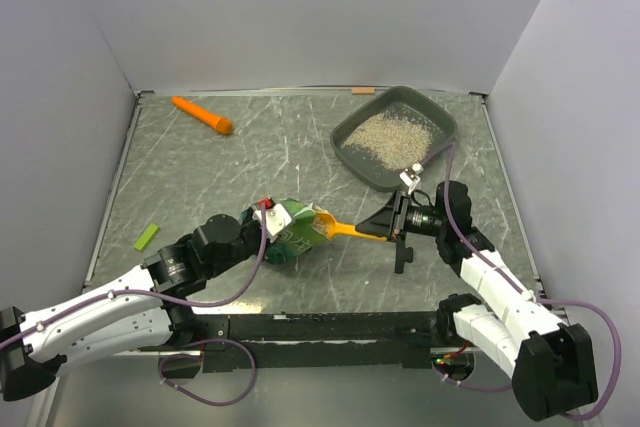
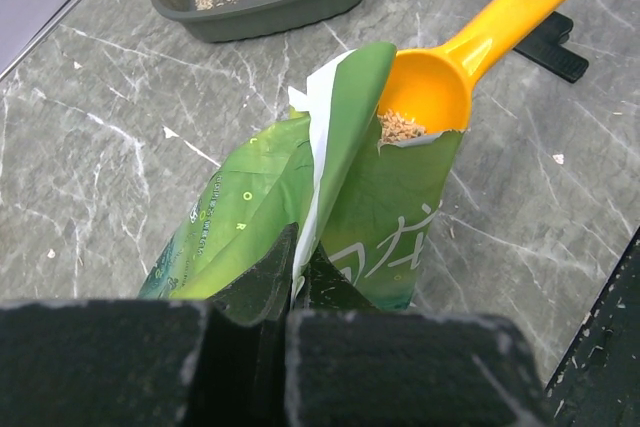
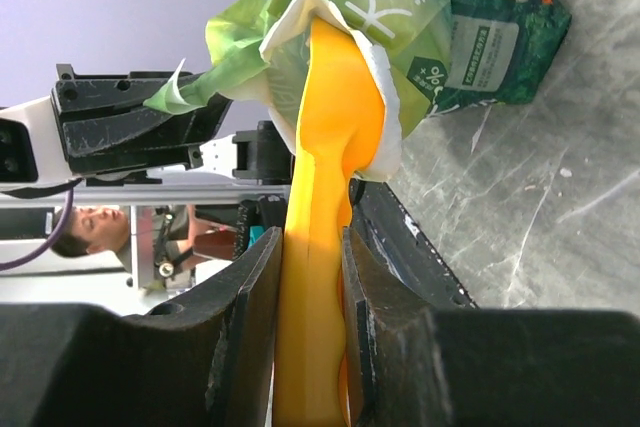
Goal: Fill the litter box with clean litter
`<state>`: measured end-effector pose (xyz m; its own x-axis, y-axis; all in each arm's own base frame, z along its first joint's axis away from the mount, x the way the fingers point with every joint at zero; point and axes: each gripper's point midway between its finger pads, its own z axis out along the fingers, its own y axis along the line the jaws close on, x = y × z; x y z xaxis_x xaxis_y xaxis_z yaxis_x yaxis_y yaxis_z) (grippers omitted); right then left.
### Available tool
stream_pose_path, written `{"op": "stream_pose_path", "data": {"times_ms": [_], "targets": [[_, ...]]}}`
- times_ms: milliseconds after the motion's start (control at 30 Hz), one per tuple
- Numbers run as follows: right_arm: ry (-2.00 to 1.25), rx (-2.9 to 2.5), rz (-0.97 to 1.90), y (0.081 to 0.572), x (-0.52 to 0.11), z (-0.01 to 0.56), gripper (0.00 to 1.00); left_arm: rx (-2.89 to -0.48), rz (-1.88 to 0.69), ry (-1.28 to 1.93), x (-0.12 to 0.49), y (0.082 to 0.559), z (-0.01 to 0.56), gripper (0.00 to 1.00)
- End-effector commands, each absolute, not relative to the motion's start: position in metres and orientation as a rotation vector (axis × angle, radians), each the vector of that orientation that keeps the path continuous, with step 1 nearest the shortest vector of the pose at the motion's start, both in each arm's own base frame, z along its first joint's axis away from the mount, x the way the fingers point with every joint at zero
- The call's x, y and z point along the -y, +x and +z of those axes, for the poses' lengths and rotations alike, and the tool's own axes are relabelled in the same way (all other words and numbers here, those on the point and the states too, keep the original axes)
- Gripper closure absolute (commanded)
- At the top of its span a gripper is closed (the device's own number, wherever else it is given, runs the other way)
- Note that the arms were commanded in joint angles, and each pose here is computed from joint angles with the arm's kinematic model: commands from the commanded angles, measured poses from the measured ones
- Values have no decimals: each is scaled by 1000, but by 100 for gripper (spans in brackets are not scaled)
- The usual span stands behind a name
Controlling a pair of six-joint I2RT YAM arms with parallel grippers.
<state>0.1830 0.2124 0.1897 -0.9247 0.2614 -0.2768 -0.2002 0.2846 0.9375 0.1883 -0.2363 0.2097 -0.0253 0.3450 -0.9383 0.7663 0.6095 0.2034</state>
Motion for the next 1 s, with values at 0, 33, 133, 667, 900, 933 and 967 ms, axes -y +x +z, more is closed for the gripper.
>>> {"op": "stream_pose_path", "data": {"times_ms": [0,33,133,667,900,933,967], "targets": [[136,-2157,1691,183,-207,191,100,-1635,-451,984,238,180,199,99],[145,-2154,1695,182,-206,191,100,-1636,-447,984,238,181,198,99],[195,-2147,1718,180,-205,190,100,-1636,-444,985,238,181,198,99],[415,-2063,1779,169,-198,172,100,-1684,-407,1032,244,181,178,99],[431,-2038,1781,165,-195,175,100,-1686,-373,1019,241,183,177,99],[424,-2033,1781,164,-195,177,100,-1686,-366,1016,240,184,177,99],[441,-2040,1778,164,-194,175,100,-1687,-359,1017,239,184,177,99]]}}
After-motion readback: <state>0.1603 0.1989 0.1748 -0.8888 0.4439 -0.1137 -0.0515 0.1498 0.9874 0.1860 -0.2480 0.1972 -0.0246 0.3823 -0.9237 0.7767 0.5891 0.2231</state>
